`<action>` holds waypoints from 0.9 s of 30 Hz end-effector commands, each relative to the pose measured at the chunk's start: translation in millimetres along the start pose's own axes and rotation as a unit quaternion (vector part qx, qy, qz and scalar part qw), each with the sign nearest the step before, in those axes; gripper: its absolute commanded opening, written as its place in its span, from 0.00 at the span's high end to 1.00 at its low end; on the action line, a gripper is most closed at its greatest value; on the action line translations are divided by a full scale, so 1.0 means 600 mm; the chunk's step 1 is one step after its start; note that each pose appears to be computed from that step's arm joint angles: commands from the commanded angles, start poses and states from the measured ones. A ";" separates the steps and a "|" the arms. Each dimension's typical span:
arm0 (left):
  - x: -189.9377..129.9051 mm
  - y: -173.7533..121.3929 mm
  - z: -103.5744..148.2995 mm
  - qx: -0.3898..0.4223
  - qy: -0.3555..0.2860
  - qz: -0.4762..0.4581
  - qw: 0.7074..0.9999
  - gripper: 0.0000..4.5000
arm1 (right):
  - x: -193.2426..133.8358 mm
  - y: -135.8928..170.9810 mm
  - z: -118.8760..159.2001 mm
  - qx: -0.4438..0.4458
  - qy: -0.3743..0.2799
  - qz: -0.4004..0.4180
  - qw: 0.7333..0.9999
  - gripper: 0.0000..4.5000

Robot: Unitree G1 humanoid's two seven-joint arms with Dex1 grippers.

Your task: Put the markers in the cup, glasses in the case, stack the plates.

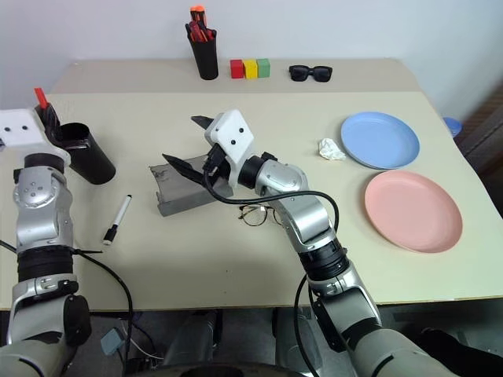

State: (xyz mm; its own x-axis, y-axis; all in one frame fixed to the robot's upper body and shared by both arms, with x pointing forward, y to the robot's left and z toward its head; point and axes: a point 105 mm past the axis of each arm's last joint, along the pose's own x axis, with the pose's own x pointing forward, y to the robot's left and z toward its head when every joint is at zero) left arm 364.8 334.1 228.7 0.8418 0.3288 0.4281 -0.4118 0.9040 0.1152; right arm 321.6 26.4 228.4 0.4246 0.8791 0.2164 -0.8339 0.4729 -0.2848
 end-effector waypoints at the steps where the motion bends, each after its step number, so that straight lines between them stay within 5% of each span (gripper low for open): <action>1: 0.003 0.013 0.028 -0.014 -0.035 0.017 0.999 0.51 | -0.001 0.003 0.026 -0.014 -0.029 0.003 0.999 0.00; 3: 0.004 0.018 0.036 -0.025 -0.045 0.023 0.998 0.30 | -0.001 0.004 0.026 -0.015 -0.028 0.006 0.999 0.00; 8: -0.009 0.014 0.096 -0.075 -0.105 -0.012 0.992 0.30 | -0.001 0.006 0.025 -0.018 -0.026 0.009 0.999 0.00; 12: -0.058 -0.024 0.147 -0.083 -0.118 -0.136 0.980 0.30 | -0.009 0.001 0.022 -0.018 -0.021 0.003 1.000 0.00; 16: -0.120 -0.050 0.122 -0.079 -0.020 -0.232 0.969 0.00 | -0.021 -0.009 0.012 -0.023 -0.007 -0.007 1.000 0.00; 21: -0.179 -0.045 0.013 0.006 0.209 -0.227 0.951 0.00 | -0.036 -0.021 0.001 -0.026 0.010 -0.010 1.000 0.00; 27: -0.204 -0.052 -0.057 -0.001 0.362 -0.194 0.912 0.00 | -0.034 -0.014 -0.004 -0.030 0.014 0.004 0.999 0.00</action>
State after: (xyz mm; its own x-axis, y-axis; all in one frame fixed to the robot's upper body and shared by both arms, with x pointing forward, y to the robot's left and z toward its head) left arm 286.1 276.1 142.9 0.9473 0.0621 -0.3143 -0.0174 0.9896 0.1430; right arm 326.4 3.5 213.8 0.4525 0.8797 0.1464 -0.8213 0.4750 -0.3159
